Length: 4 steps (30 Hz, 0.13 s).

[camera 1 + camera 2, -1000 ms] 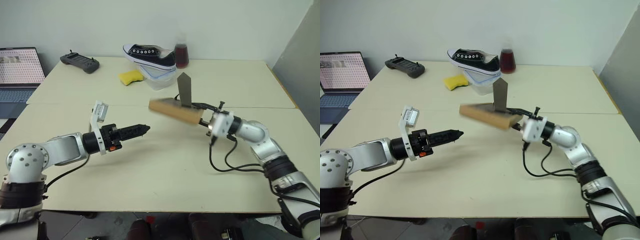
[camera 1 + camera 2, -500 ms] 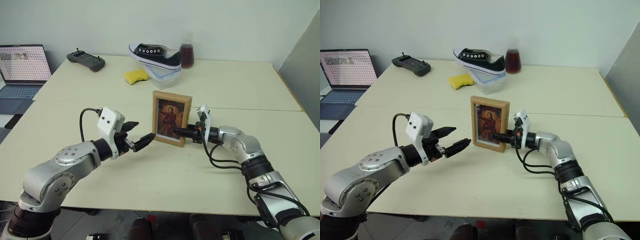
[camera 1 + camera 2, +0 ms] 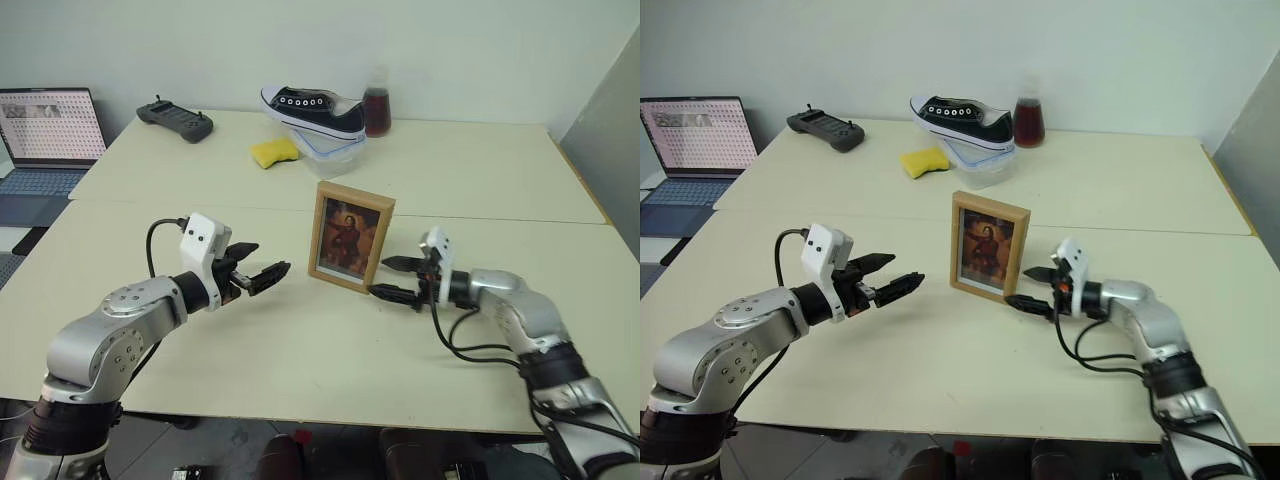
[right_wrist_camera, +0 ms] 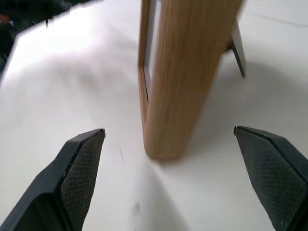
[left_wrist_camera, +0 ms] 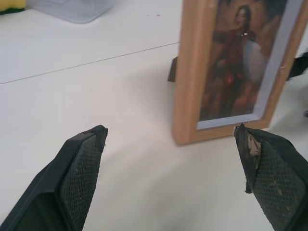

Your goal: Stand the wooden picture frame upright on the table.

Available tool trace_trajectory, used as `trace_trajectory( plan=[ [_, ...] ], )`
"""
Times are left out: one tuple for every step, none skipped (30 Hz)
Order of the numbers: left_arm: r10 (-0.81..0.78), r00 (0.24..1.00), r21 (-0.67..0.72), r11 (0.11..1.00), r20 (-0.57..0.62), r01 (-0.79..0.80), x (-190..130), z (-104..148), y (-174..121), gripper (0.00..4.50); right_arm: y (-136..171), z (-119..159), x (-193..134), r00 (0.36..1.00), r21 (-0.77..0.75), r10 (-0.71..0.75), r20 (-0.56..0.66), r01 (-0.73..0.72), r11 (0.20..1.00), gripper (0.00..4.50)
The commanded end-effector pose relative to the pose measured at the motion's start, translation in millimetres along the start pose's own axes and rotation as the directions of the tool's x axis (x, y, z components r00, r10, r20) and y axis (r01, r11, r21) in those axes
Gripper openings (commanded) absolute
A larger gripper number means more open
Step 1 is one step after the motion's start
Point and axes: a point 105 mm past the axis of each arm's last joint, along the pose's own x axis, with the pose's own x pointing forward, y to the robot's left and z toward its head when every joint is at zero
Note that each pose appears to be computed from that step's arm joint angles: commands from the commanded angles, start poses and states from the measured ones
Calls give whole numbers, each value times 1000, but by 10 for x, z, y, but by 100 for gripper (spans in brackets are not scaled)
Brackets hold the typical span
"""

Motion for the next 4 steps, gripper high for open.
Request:
trace_trajectory(
  plan=[
    [23,1000,80,997,10,-24,-106,202,215,450,119,534,-335,996,-90,-9,84,17,996,448],
    [23,1000,89,996,2,-23,-113,203,242,450,147,591,-372,996,-93,-11,90,19,995,448],
    [20,1000,95,995,-4,-20,-116,204,265,450,167,638,-399,995,-98,-17,94,26,995,448],
    [10,1000,92,996,-8,-9,-116,211,271,450,178,674,-423,995,-97,-27,100,36,995,448]
  ],
)
